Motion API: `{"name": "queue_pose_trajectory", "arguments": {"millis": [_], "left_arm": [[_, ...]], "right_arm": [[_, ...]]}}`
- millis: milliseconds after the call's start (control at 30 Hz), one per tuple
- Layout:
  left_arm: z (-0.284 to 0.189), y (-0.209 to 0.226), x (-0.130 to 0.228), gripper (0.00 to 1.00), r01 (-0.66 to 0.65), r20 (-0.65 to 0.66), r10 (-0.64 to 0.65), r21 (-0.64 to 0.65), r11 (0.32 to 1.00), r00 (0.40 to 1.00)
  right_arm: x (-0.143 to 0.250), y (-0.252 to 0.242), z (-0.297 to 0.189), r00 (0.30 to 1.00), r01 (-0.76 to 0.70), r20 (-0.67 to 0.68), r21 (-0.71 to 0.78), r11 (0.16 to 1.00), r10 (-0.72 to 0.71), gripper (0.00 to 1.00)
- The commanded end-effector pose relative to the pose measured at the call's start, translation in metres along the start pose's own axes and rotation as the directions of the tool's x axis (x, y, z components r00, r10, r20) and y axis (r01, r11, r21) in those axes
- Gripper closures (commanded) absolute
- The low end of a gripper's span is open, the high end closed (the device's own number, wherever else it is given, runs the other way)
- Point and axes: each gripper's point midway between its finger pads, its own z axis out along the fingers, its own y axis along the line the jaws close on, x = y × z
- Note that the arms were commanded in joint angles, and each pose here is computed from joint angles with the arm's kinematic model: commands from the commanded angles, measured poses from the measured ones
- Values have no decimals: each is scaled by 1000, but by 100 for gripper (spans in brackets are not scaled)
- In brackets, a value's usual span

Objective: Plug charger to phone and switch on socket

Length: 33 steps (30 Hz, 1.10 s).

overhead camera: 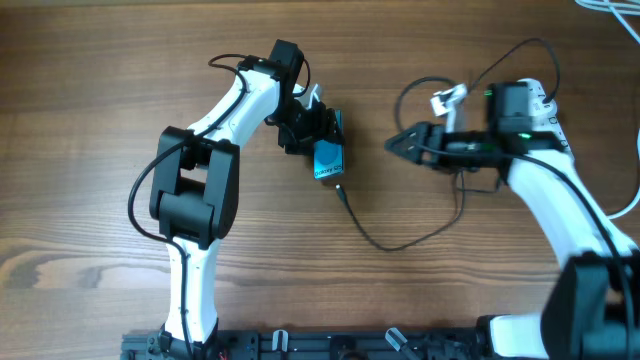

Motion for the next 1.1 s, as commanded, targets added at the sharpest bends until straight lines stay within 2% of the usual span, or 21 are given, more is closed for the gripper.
{"name": "queue_pose_trajectory", "arguments": {"millis": [0, 133, 267, 467, 700, 767, 833, 867, 900, 1000, 1067], "left_arm": [[-1, -9, 4, 33, -28, -11, 29, 33, 999, 1000], [2, -13, 8, 33, -38, -19, 38, 31, 999, 999], [8, -19, 16, 33, -50, -43, 51, 24, 998, 998], [13, -24, 26, 33, -55, -73, 56, 14, 998, 996], [13, -24, 26, 33, -55, -73, 55, 15, 998, 996], [13, -24, 26, 33, -55, -73, 56, 15, 998, 996], [13, -24, 26, 32, -55, -73, 56, 15, 998, 996], [13, -24, 26, 32, -55, -73, 56, 14, 998, 996], [13, -24, 26, 32, -55, -73, 56, 15, 998, 996], [13, -24, 26, 27, -55, -73, 56, 15, 998, 996], [13, -24, 26, 21, -55, -73, 56, 14, 998, 996]], "right_arm": [[19, 4, 43, 990, 65, -119, -46, 997, -70, 15], [24, -9, 88, 988, 46, -150, 37, 998, -40, 15], [21, -14, 122, 992, 48, -123, 80, 996, -38, 15], [12, -25, 137, 998, 11, -66, 145, 989, -2, 23], [14, -24, 137, 993, -91, -57, 149, 985, 100, 60], [14, -24, 137, 993, -96, -56, 149, 984, 105, 74], [14, -24, 137, 993, -97, -56, 149, 984, 106, 82], [14, -24, 137, 993, -96, -57, 148, 984, 105, 92], [14, -24, 137, 993, -96, -58, 146, 985, 105, 96], [17, -18, 138, 991, -98, -79, 115, 988, 108, 96], [18, -16, 138, 990, -98, -87, 102, 990, 107, 96]]}}
